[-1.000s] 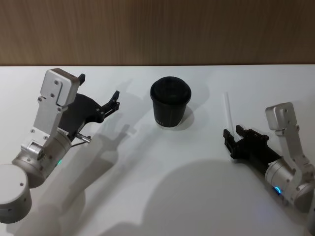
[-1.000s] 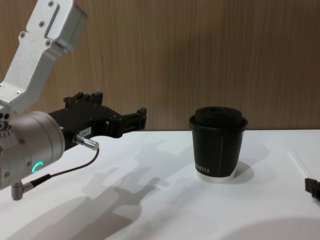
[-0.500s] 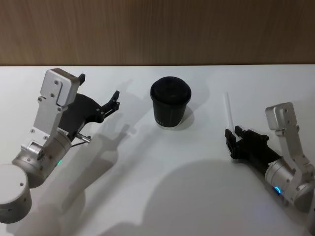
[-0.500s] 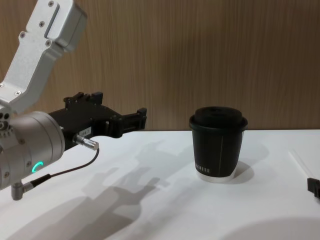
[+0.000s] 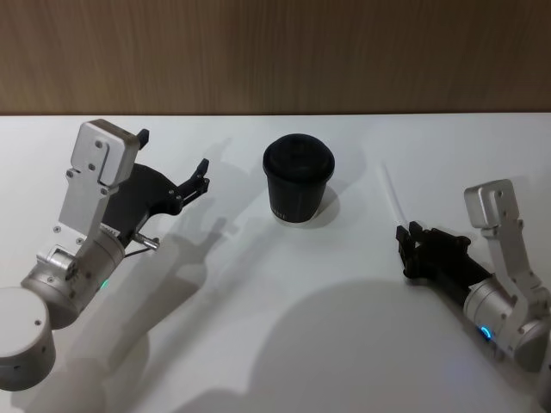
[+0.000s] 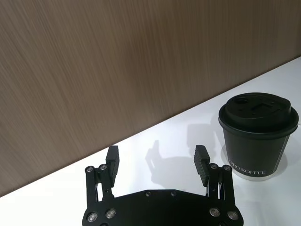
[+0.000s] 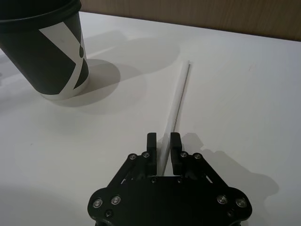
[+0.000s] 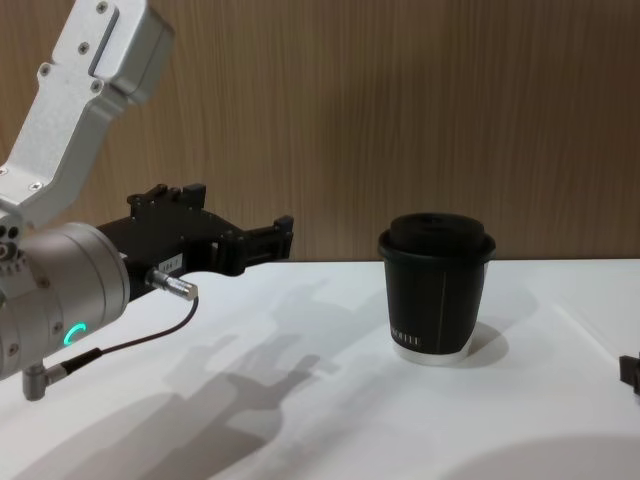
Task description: Pick up the straw with one hand, pass it to the other hand, and insert it into the cup.
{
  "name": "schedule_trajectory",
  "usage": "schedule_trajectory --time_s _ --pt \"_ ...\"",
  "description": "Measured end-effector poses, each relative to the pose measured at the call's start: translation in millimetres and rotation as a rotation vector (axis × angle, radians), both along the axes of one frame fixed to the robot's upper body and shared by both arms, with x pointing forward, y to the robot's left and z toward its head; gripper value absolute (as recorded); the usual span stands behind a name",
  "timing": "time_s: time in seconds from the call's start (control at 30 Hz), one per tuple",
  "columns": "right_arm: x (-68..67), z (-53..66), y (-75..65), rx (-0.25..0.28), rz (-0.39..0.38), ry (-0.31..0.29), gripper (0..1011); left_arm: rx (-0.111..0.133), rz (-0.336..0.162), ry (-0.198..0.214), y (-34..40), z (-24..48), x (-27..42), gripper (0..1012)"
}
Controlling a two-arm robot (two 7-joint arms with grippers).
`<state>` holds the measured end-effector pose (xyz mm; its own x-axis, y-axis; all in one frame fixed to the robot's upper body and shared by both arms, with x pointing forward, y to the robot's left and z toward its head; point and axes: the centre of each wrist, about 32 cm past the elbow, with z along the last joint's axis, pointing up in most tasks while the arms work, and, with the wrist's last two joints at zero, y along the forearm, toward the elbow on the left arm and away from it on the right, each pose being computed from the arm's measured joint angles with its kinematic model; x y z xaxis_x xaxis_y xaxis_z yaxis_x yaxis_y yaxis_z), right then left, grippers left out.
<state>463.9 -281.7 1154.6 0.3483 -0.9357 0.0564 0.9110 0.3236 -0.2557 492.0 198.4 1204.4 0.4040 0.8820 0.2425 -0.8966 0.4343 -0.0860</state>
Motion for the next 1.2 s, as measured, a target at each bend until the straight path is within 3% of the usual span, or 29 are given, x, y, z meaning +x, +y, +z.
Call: schedule_trajectory --time_s 0.83,1.2 --pt "-0.3 -0.9 0.2 -0.013 0.002 -0.007 34 0.000 0.000 0.000 0.0 0.0 0.0 1003" --pt "-1.2 -2.9 -0.5 -0.029 0.005 -0.028 19 0.000 0.000 0.000 0.0 0.0 0.0 1002"
